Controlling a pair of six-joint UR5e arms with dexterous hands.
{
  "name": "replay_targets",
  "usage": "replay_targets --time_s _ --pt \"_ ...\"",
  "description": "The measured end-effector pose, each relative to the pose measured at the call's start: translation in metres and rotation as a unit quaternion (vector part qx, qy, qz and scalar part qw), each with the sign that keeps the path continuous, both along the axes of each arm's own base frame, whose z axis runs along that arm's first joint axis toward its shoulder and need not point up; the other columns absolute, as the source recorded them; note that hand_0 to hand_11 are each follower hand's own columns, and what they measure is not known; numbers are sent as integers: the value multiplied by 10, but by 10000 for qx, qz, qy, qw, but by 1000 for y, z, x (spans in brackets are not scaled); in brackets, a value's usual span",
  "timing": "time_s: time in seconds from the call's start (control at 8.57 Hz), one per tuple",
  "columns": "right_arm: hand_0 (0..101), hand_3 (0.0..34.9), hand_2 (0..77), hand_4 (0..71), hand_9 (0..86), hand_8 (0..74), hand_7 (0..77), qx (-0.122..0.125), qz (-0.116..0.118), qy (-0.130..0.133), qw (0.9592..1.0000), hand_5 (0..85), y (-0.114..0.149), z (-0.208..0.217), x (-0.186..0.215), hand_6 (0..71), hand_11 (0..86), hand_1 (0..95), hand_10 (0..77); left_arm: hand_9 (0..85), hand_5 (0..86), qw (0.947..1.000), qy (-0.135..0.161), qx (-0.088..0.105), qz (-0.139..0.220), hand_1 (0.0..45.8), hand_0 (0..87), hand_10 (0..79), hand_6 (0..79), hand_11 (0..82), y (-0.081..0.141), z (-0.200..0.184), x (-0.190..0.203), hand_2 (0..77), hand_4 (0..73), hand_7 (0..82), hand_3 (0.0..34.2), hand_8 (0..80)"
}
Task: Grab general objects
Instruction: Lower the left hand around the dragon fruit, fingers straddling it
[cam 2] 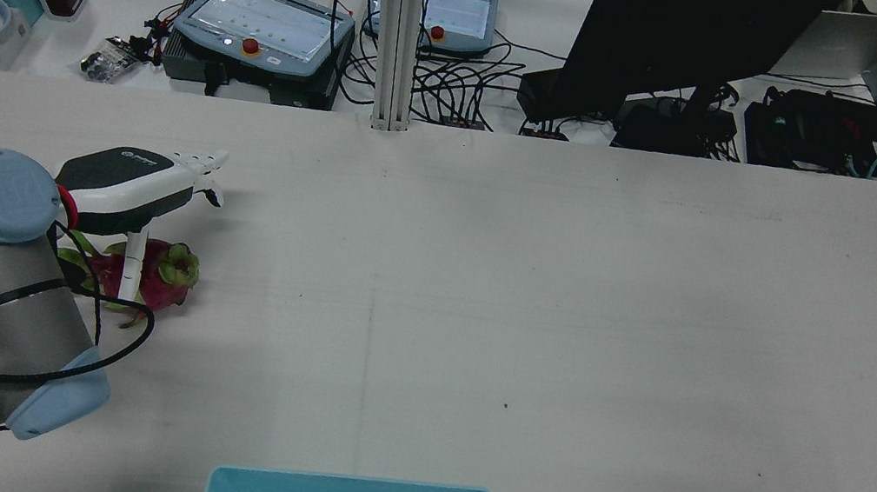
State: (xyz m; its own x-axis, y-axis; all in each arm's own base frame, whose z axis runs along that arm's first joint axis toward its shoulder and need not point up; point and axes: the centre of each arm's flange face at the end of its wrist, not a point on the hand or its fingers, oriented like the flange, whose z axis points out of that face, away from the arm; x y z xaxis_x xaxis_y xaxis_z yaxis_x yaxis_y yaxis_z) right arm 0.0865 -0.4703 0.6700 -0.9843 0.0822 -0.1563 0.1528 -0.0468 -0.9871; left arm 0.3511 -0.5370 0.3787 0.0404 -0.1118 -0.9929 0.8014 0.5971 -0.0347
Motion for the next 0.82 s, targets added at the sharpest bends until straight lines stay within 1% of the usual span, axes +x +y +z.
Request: replay_targets --time_s 0.12,0.35,0.47,0.58,0.82 --pt "0 0 774 0 5 0 0 -2 0 0 10000 0 0 0 0 0 5 404 0 27 267 10000 -72 -11 -15 0 529 16 5 44 -1 5 2 5 27 11 0 49" --pt "0 0 774 0 5 0 0 -3 0 0 10000 5 0 0 0 0 0 404 0 27 256 9997 -233 -28 -5 0 528 11 5 38 0 17 3 5 27 11 0 49" --pt "0 0 774 0 5 0 0 -2 0 0 10000 0 0 0 0 0 5 404 0 27 256 9996 -299 -27 2 0 516 11 5 38 1 20 2 5 27 11 24 49" --pt "0 0 774 0 5 0 0 2 0 -1 10000 0 0 0 0 0 5 404 0 27 251 9994 -350 -37 5 0 515 11 5 49 2 25 2 5 27 11 31 49" --pt "0 0 774 0 5 0 0 3 0 -1 10000 0 0 0 0 0 5 404 0 27 262 9991 -409 -63 7 0 524 11 5 49 5 32 3 5 27 11 33 49"
